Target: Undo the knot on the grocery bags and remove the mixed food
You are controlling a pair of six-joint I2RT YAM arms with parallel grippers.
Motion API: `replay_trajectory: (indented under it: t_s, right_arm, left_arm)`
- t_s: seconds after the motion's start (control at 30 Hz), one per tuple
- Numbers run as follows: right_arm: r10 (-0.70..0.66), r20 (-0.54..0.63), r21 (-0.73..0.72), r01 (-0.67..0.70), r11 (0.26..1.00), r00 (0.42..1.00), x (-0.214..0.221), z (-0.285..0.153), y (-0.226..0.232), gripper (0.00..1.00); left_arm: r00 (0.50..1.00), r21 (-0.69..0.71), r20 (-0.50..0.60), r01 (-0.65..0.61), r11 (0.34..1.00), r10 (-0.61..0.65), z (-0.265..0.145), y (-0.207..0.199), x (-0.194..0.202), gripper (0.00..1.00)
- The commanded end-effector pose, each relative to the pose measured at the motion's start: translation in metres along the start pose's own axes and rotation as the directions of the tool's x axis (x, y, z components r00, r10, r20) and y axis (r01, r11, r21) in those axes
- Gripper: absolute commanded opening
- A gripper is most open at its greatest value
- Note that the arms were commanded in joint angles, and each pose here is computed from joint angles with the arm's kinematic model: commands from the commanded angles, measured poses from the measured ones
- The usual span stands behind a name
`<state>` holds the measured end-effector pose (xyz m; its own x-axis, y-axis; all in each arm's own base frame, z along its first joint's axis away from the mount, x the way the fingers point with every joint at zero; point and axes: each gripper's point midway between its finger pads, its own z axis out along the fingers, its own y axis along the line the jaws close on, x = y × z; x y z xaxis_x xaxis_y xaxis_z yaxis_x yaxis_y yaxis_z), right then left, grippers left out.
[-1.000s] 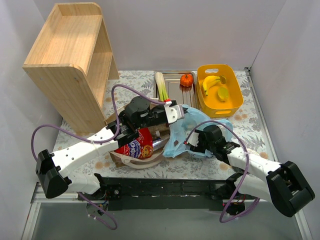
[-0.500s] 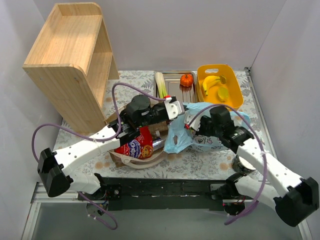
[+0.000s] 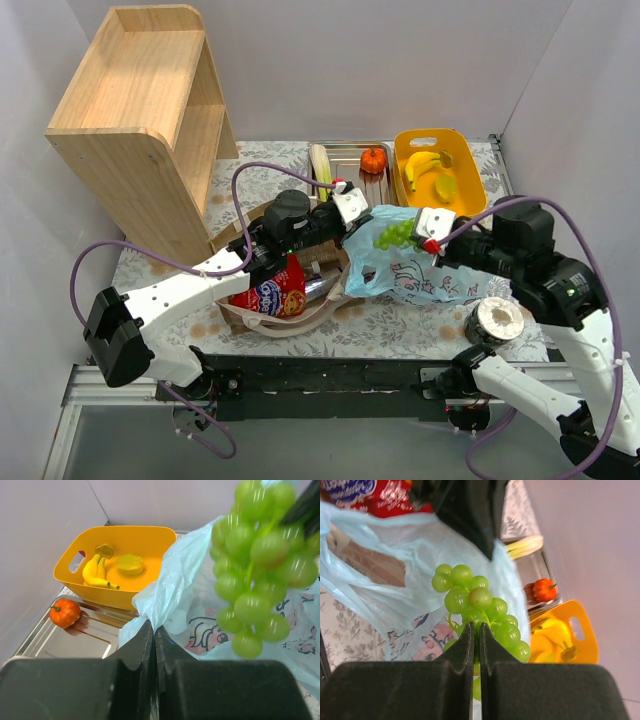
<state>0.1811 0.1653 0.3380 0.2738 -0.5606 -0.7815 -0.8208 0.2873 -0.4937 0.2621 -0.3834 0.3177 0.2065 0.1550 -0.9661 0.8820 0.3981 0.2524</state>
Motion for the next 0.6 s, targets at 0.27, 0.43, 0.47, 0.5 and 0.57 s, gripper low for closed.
replay_trajectory:
  t_s: [0.27,0.43,0.47,0.5,0.57]
  right_arm:
    - [-0.092,0.078,0.658,0.018,0.752,0.993,-0.069,-0.047,-0.158,0.01]
    - [-0.058,0.046,0.783,0.000,0.622,0.997,-0.037,-0.032,-0.201,0.01]
    - [0.002,0.061,0.769,-0.048,0.637,0.998,-0.021,-0.017,-0.207,0.01]
    - [0.022,0.081,0.752,-0.076,0.654,0.996,-0.016,-0.010,-0.213,0.01]
    - [0.172,0.062,0.759,-0.159,0.631,0.983,0.030,0.004,-0.241,0.01]
  left_arm:
    - [0.998,0.120,-0.067,0.024,0.992,-0.016,-0.001,-0.018,0.015,0.00]
    - [0.999,0.176,-0.050,0.000,0.984,0.009,-0.007,-0.014,-0.003,0.00]
    - [0.998,0.179,-0.044,-0.034,0.983,0.042,-0.010,-0.011,-0.006,0.00]
    - [0.998,0.192,-0.037,-0.043,0.980,0.051,-0.013,-0.012,-0.010,0.00]
    - [0.997,0.172,-0.051,-0.046,0.984,0.056,-0.020,-0.002,-0.009,0.00]
